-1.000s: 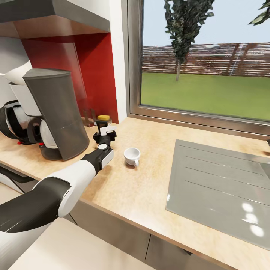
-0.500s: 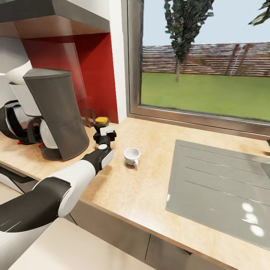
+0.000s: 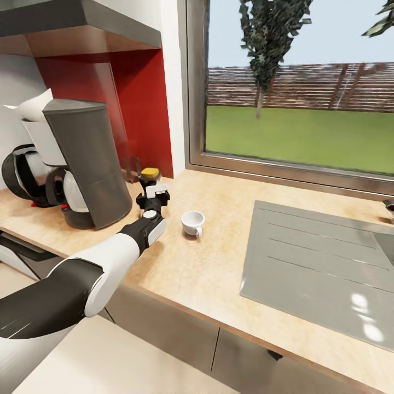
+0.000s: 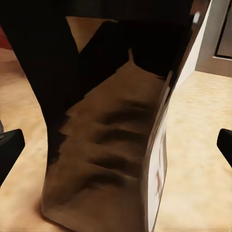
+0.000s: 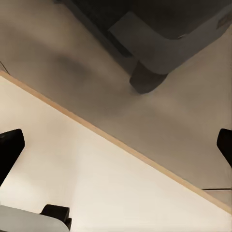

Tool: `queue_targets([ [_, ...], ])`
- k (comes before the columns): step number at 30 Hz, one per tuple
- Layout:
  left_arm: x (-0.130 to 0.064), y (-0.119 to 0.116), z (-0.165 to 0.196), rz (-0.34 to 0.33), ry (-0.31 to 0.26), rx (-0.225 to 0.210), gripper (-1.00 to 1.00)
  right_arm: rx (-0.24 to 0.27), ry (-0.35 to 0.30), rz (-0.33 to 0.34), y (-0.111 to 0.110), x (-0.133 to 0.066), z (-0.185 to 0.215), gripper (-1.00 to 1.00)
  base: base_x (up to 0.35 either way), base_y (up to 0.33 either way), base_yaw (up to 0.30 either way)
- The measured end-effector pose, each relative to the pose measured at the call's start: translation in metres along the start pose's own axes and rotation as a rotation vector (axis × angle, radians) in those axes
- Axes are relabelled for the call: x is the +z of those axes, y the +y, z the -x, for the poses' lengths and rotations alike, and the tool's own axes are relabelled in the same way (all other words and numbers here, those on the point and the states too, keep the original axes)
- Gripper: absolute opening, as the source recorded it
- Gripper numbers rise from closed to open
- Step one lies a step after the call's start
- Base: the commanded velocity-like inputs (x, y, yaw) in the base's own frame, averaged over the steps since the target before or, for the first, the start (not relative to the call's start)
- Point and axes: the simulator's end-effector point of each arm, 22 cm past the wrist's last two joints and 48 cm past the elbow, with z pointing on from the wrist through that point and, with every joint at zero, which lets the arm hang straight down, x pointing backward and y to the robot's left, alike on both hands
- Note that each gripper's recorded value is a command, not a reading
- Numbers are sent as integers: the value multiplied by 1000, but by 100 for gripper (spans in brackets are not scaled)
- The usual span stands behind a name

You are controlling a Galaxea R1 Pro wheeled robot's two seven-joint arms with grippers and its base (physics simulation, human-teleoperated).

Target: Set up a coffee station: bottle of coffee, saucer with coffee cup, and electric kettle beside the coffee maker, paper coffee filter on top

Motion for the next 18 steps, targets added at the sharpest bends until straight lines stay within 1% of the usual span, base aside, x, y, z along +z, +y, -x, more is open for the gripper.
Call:
queue_targets([
  [7,0,0,0,0,-1,0,100,0,0,0,0,0,0,100,-2,0,0],
  [14,0,0,0,0,-1,-1,100,0,0,0,0,0,0,100,-191,0,0],
  [18,0,0,1,0,-1,0,100,0,0,0,0,0,0,100,-65,0,0],
])
